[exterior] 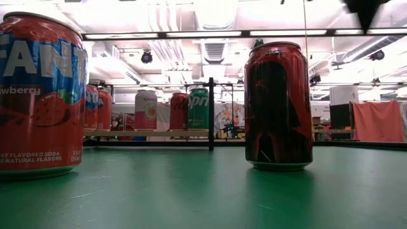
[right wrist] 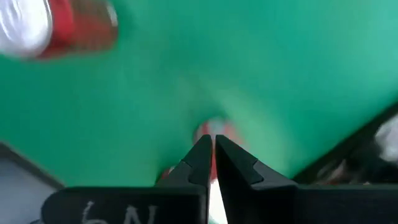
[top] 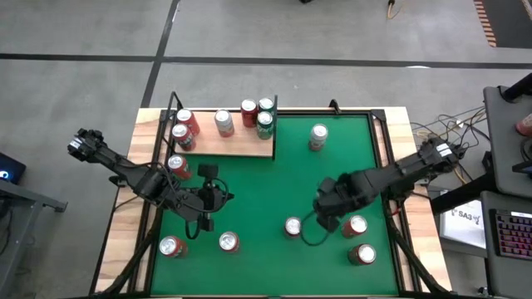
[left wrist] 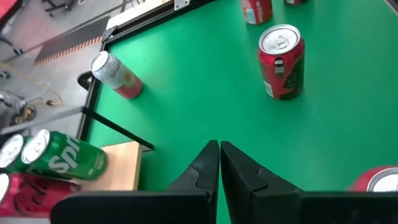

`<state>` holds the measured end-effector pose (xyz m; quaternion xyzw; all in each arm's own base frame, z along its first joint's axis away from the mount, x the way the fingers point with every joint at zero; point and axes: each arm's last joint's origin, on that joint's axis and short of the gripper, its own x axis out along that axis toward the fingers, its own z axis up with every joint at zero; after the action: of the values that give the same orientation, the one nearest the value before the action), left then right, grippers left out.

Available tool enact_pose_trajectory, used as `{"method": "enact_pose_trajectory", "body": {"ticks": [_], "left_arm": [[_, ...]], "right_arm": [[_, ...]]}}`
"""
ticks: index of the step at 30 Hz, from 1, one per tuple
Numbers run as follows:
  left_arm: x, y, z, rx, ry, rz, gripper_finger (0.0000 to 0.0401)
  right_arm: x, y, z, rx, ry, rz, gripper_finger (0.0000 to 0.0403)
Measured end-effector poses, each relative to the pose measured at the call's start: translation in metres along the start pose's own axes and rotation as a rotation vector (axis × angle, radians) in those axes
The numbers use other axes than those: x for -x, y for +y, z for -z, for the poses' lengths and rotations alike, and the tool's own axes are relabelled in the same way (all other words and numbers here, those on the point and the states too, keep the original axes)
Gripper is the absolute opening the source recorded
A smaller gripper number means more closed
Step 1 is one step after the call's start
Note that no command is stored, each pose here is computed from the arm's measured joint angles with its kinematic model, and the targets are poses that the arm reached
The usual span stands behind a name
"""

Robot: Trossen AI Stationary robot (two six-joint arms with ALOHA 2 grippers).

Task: Place canned beverage on shelf
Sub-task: Put the red-black soda can on the shelf aligned with the other red-black soda can

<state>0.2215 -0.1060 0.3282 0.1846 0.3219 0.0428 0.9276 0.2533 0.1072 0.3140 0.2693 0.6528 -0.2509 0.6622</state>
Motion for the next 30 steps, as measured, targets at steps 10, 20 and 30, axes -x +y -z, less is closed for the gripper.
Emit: {"method": "enact_pose_trajectory", "body": {"ticks": [10, 20, 30], "left_arm": [[0.0, 0.001, -0.002, -0.129, -0.015, -0.01, 0.0], [0.014, 0.015, -0.002, -0.172, -0.045, -0.136, 0.0], [0.028, 0.026, -0.007, -0.093, -0.14, -0.151, 0.0]], "right_arm": [[-0.008, 0.018, 0.073, -0.206, 0.136, -0.094, 0.0013], [0.011, 0.006, 0.11, -0.363, 0.085, -0.167, 0.0013], [0.008, 0.01, 0.112, -0.206, 0.139, -0.163, 0.0013]]}}
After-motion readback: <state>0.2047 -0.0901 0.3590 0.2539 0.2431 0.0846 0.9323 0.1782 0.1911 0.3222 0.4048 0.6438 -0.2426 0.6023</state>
